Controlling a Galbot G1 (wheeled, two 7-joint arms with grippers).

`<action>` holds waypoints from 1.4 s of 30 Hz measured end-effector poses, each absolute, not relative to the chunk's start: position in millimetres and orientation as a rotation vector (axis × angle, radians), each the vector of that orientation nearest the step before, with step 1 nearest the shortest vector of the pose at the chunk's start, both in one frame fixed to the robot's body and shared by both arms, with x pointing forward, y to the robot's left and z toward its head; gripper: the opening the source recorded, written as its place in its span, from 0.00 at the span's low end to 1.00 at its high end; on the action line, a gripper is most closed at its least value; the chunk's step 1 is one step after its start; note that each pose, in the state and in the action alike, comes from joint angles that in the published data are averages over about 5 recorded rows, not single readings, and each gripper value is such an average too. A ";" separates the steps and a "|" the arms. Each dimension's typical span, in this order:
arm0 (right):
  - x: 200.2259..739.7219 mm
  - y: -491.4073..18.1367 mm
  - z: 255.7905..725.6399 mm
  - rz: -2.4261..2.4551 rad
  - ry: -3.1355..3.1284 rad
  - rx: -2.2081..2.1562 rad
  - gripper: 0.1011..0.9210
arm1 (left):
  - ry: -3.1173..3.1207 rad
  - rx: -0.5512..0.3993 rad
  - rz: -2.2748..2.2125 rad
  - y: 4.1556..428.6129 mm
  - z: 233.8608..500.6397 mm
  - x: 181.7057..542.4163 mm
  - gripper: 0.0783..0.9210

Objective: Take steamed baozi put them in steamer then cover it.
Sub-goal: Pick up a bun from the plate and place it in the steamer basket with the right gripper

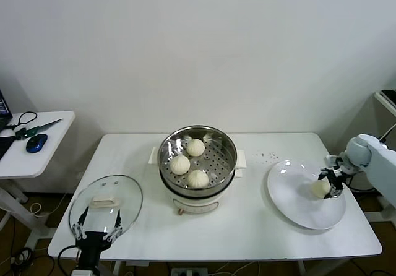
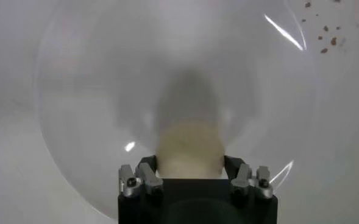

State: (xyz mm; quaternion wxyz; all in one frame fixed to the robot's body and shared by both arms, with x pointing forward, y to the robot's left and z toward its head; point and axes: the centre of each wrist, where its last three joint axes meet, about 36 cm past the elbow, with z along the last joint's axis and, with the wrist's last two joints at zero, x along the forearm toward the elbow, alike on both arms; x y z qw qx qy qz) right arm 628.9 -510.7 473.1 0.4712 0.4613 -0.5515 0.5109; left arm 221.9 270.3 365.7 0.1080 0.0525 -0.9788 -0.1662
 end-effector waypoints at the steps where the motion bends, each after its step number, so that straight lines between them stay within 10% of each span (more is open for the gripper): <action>1: 631.4 -508.0 478.8 1.253 -1.361 1.131 0.74 | -2.881 0.151 -0.487 269.6 365.6 222.0 0.88; 24: 718.0 -313.7 687.7 1.322 -1.593 1.304 0.74 | -2.936 0.052 -0.431 253.3 372.2 227.0 0.88; 42: 718.8 -143.0 669.5 1.332 -1.421 1.440 0.74 | -2.935 -0.049 -0.429 252.9 373.8 226.4 0.88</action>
